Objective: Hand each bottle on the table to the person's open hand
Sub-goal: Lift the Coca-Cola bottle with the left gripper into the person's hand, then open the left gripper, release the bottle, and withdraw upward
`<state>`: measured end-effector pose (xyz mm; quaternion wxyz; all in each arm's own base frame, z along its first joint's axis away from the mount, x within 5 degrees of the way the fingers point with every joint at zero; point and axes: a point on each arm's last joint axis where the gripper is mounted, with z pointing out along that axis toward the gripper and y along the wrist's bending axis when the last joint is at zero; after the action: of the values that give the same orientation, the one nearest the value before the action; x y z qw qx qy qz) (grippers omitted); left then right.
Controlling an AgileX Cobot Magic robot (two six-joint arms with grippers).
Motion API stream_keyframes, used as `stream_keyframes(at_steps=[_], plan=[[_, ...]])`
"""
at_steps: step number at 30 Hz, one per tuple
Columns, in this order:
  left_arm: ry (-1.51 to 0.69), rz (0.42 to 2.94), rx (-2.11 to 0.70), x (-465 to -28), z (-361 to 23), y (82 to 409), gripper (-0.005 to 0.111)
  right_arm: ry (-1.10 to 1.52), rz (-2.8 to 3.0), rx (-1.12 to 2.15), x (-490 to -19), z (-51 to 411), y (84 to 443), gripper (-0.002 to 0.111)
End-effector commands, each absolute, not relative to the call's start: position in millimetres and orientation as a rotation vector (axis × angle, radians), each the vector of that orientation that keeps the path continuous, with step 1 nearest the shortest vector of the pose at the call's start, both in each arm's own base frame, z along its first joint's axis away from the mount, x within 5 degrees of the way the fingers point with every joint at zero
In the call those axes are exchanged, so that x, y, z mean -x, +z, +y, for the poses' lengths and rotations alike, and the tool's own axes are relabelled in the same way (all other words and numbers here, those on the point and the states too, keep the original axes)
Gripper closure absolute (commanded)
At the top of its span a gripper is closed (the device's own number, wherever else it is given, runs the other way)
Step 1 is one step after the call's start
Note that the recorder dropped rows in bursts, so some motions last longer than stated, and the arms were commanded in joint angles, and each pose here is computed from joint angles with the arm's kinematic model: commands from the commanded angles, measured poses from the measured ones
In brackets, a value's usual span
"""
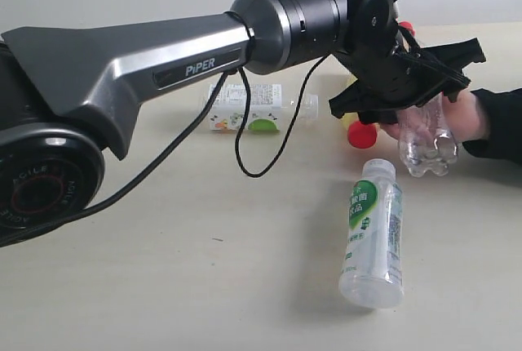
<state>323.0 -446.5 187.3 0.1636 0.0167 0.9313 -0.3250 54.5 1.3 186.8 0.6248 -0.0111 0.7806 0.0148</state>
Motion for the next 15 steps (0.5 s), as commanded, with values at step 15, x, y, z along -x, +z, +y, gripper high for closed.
stream_keyframes(at_steps=[15], plan=[[-0.869,2.656,-0.194,-324,-431,219,0.018,0.025,1.785,0.027,-54,1,186,0.108]])
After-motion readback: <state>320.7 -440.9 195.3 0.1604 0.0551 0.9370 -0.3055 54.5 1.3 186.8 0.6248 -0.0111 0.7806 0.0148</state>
